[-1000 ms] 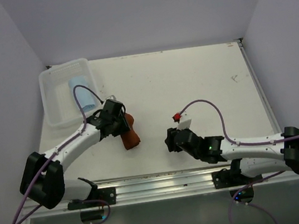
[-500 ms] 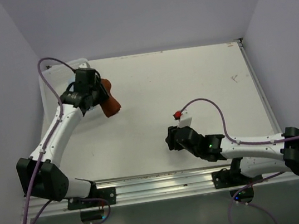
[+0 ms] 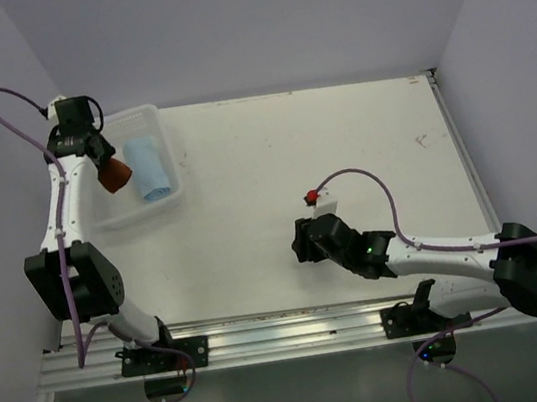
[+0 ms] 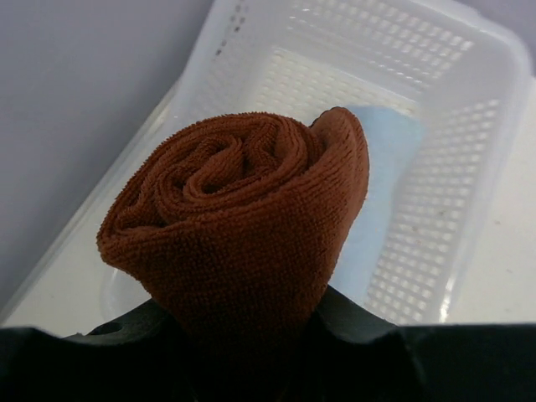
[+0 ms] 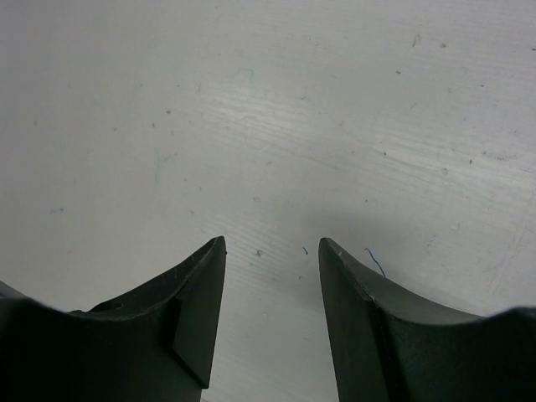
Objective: Roll the towels
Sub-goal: Place the rolled towel into the container
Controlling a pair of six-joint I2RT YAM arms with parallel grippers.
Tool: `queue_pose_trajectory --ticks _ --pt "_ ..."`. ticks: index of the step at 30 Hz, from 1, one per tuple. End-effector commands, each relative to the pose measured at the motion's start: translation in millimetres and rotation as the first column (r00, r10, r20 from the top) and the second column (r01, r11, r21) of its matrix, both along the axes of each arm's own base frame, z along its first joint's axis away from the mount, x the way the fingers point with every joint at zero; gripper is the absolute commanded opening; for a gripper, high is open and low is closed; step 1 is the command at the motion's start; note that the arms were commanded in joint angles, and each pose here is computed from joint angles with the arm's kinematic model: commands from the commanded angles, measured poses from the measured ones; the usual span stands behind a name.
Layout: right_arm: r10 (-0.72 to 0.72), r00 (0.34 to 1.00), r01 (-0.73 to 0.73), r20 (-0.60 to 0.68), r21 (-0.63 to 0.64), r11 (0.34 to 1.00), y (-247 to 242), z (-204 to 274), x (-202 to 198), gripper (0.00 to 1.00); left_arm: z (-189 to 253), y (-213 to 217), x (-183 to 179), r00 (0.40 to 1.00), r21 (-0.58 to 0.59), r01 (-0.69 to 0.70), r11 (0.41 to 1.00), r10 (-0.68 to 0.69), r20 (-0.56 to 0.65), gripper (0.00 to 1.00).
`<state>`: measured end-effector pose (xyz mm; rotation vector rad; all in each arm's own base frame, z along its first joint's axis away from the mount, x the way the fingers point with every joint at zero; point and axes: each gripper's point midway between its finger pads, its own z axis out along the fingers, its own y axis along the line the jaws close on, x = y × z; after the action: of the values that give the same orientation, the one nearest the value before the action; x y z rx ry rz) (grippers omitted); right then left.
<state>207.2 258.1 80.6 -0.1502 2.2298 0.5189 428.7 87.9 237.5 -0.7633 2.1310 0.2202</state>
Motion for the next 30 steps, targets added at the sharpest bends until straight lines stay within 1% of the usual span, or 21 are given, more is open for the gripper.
queue_pose_trajectory --ticks 1,2,4,5,7,8,10,11,13,17,20,24,27,30 --pt "0.017 1.0 -0.017 -0.009 0.021 1.0 8 7 7 0.52 -2 42 1 0.997 0.144 -0.026 0.989 0.036 -0.07 0.41" --pt "0.018 1.0 -0.018 -0.025 0.012 1.0 7 2 7 0.52 -15 47 5 0.994 0.153 -0.021 0.988 0.038 -0.106 0.41" --pt "0.019 1.0 -0.018 -0.025 0.044 0.999 11 4 13 0.52 -22 56 11 0.99 0.179 -0.006 0.984 0.032 -0.14 0.41" --pt "0.018 0.999 -0.017 -0.036 0.038 0.999 11 -1 14 0.52 -36 59 14 0.983 0.182 -0.003 0.983 0.036 -0.178 0.4" --pt "0.019 0.999 -0.017 -0.049 0.05 0.999 12 -3 18 0.52 -44 66 18 0.978 0.192 -0.003 0.981 0.043 -0.205 0.4" --pt "0.006 0.998 -0.004 -0.059 0.046 0.999 9 -7 22 0.52 -57 68 22 0.972 0.186 0.006 0.983 0.038 -0.233 0.4" --pt "0.017 0.997 -0.013 -0.073 0.054 0.998 11 -9 24 0.52 -68 70 26 0.966 0.175 0.02 0.984 0.026 -0.257 0.39" --pt "0.014 0.997 -0.01 -0.074 0.052 0.999 9 -9 27 0.52 -83 72 28 0.956 0.163 0.025 0.986 0.024 -0.292 0.39" --pt "0.02 0.996 -0.017 -0.082 0.039 0.999 7 -12 29 0.52 -88 78 32 0.95 0.176 0.018 0.984 0.039 -0.311 0.37" --pt "-0.003 0.995 0.006 -0.099 0.03 1.0 -3 -20 40 0.53 -116 81 36 0.93 0.17 0.033 0.985 0.032 -0.365 0.36" --pt "-0.013 0.992 0.018 -0.123 0.045 0.999 -7 -27 46 0.53 -133 79 41 0.921 0.15 0.047 0.988 0.015 -0.388 0.36" --pt "-0.013 0.99 0.02 -0.139 0.05 0.999 -7 -33 53 0.53 -140 75 51 0.927 0.127 0.071 0.989 -0.019 -0.374 0.36" --pt "-0.007 0.987 0.016 -0.158 0.054 0.998 -5 -39 56 0.53 -147 72 60 0.93 0.109 0.097 0.989 -0.051 -0.364 0.37" --pt "-0.01 0.986 0.019 -0.167 0.052 0.998 -5 -42 59 0.53 -160 72 60 0.92 0.104 0.103 0.989 -0.056 -0.388 0.4"
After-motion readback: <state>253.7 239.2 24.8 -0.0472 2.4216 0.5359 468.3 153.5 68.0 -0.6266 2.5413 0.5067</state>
